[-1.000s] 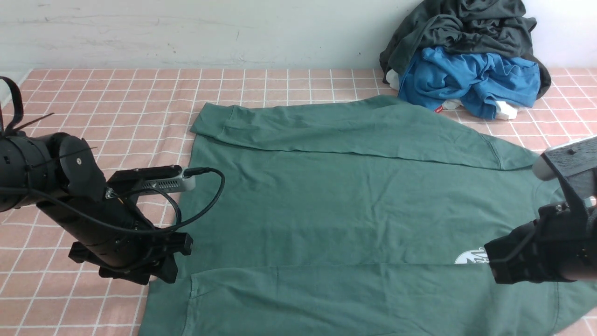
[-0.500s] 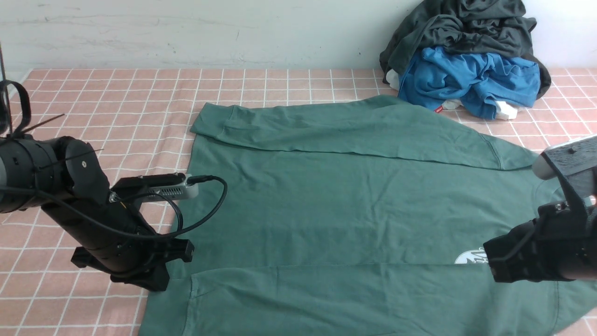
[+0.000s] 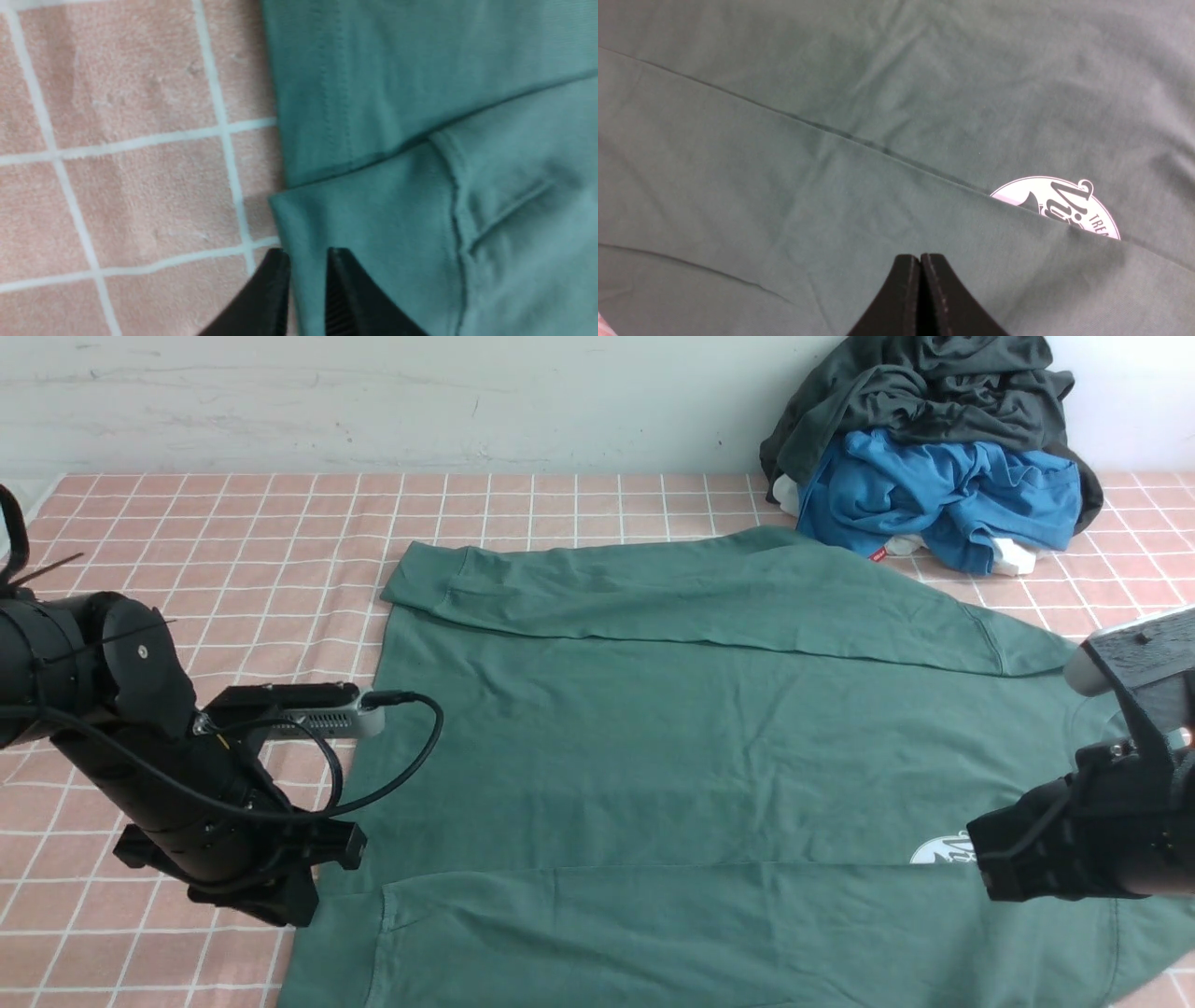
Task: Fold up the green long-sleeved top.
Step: Use the left arm to clamp the cuff closest to it, then use the left arm to drag and place the cuff at the centered position on the left edge of the fabric
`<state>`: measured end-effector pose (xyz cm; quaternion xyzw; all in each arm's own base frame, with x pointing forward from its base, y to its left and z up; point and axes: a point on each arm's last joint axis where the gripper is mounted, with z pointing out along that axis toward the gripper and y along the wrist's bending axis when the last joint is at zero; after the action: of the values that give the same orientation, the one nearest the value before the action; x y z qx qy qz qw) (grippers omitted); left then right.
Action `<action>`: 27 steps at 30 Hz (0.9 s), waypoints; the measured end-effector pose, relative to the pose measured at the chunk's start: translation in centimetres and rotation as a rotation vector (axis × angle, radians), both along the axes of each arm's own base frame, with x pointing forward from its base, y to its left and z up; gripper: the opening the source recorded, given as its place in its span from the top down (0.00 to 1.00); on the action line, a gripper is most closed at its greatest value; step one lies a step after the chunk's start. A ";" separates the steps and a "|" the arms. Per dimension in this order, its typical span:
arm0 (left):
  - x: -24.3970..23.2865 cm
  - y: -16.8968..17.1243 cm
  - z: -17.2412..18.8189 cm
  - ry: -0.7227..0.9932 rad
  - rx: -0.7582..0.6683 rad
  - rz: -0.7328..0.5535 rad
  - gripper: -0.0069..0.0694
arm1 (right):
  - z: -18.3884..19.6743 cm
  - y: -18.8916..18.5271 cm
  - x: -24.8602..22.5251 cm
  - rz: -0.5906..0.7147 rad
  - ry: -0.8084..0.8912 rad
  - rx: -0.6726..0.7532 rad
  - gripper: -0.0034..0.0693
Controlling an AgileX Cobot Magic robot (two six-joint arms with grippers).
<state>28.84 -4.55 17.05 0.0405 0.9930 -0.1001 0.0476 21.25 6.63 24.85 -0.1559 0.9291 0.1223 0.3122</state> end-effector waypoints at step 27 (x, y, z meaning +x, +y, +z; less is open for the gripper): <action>1.1 -0.2 3.9 -0.141 -0.034 -0.023 0.91 | 0.1 0.1 0.0 -0.006 -0.002 0.015 0.97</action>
<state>29.95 -4.70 20.93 0.0581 0.9849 -0.1143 0.1168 21.28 6.75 24.91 -0.1508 0.9282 0.1284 0.3148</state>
